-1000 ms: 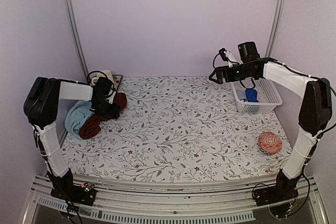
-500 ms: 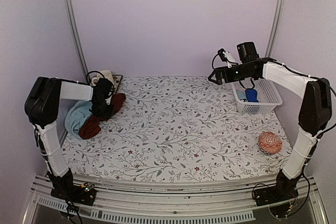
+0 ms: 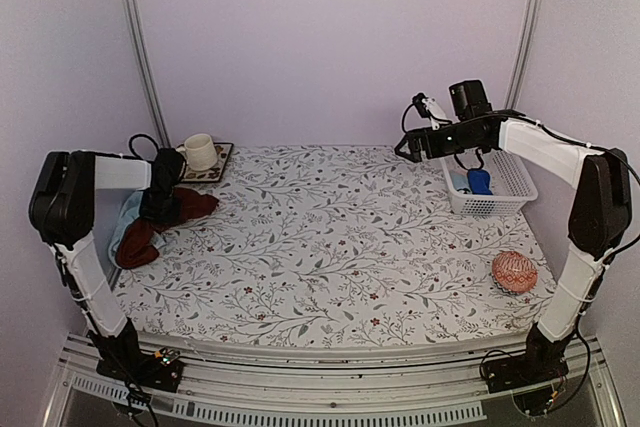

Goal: Roll the towels
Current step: Pick up the towel from the corner of the board.

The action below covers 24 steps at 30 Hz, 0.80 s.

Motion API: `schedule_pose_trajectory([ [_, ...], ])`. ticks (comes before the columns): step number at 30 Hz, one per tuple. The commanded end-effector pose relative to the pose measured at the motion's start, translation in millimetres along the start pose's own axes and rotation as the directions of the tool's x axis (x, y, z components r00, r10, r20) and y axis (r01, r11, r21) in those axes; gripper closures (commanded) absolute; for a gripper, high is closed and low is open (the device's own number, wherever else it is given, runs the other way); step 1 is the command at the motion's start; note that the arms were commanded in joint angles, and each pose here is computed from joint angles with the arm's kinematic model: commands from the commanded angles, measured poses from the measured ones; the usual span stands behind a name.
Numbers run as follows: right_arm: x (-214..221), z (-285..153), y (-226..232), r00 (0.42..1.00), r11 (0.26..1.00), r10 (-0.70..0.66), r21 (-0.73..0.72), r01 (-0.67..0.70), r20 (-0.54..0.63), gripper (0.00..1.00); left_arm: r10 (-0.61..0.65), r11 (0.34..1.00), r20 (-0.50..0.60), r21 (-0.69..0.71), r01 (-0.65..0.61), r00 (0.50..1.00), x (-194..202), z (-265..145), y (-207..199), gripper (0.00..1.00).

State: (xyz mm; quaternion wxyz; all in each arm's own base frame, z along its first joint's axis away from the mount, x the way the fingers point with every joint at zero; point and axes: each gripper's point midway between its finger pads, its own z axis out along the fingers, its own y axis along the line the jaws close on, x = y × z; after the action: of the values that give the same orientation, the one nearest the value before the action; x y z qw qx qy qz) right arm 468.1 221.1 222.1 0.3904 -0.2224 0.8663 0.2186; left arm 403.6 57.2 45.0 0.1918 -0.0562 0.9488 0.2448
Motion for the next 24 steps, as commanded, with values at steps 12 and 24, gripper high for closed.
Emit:
schedule_pose_trajectory([
  [12,-10.6,-15.4,19.4,0.996,0.996,-0.069,-0.045,0.072,0.054,0.01,0.046,0.903,0.447,0.364,-0.228,0.893,-103.0,-155.6,-110.1,1.00],
  [24,-22.0,-48.7,49.0,0.969,0.973,-0.168,-0.129,0.192,0.179,0.01,-0.046,0.490,0.697,0.640,-0.591,0.716,-108.2,-307.6,-199.2,1.00],
])
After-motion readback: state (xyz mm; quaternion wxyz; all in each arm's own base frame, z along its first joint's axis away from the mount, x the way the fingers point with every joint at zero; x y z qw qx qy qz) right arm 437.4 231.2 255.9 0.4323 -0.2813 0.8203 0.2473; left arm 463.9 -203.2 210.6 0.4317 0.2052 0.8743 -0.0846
